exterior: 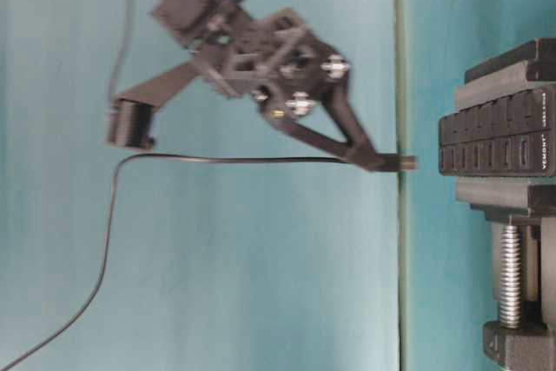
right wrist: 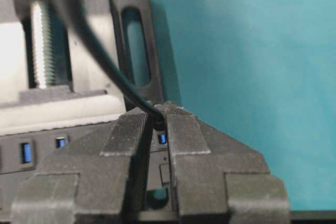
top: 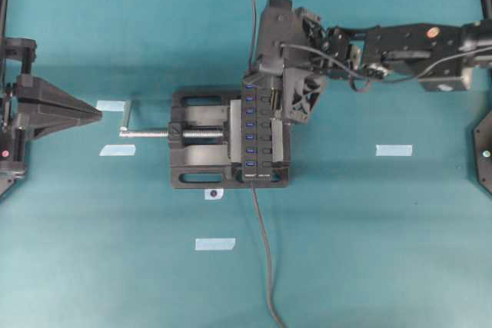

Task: Insert the USB into the front port of the fixed hub.

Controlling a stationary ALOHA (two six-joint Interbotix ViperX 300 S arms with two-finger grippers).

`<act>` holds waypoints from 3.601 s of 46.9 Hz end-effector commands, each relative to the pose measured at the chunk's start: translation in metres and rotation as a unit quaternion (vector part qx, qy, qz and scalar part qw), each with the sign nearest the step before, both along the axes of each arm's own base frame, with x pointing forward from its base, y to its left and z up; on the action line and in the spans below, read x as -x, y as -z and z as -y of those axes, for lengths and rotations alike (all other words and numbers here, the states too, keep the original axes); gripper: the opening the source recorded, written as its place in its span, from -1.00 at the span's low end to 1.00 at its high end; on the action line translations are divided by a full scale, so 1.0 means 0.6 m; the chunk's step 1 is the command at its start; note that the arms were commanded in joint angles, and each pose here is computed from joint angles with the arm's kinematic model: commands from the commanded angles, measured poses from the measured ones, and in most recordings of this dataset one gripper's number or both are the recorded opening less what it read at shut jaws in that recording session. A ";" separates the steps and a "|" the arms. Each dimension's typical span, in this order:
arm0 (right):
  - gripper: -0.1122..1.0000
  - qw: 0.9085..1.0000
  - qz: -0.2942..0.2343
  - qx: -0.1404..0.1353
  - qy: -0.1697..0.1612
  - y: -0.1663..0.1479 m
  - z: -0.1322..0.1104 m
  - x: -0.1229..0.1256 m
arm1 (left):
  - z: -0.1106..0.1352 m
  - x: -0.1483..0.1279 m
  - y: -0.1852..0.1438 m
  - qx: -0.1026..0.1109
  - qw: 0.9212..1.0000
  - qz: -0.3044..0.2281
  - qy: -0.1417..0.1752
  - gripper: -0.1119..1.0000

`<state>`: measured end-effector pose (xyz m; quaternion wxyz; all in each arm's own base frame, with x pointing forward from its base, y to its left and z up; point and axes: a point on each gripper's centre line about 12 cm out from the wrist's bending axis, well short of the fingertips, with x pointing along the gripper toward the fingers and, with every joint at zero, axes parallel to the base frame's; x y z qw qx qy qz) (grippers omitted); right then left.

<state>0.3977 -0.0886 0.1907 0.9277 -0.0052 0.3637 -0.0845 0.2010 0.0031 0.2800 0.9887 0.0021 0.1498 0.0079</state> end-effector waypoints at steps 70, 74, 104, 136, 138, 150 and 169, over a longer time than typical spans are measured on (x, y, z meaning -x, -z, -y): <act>-0.67 0.996 0.034 -0.038 -0.070 -0.093 -0.141 0.005 | -0.001 -0.001 -0.012 0.001 1.000 0.015 -0.002 -0.80; -0.67 0.996 0.032 -0.040 -0.072 -0.086 -0.146 0.003 | -0.001 -0.001 -0.010 0.002 1.000 0.013 -0.002 -0.80; -0.68 0.996 0.015 -0.075 -0.054 -0.015 -0.164 0.000 | -0.001 0.000 -0.006 0.002 1.000 0.010 -0.002 -0.80; -0.68 0.995 0.000 -0.080 -0.053 0.009 -0.171 0.000 | -0.001 0.000 -0.004 0.002 1.000 0.008 -0.002 -0.80; -0.68 0.995 0.001 -0.080 -0.054 0.008 -0.171 -0.001 | -0.001 0.000 -0.004 0.002 1.000 0.008 -0.002 -0.80; -0.68 0.995 0.000 -0.081 -0.054 0.010 -0.173 -0.003 | -0.001 0.000 -0.003 0.002 1.000 0.008 -0.002 -0.80; -0.68 0.995 0.004 -0.081 -0.055 0.015 -0.174 -0.009 | -0.001 0.000 -0.003 0.002 1.000 0.008 -0.002 -0.80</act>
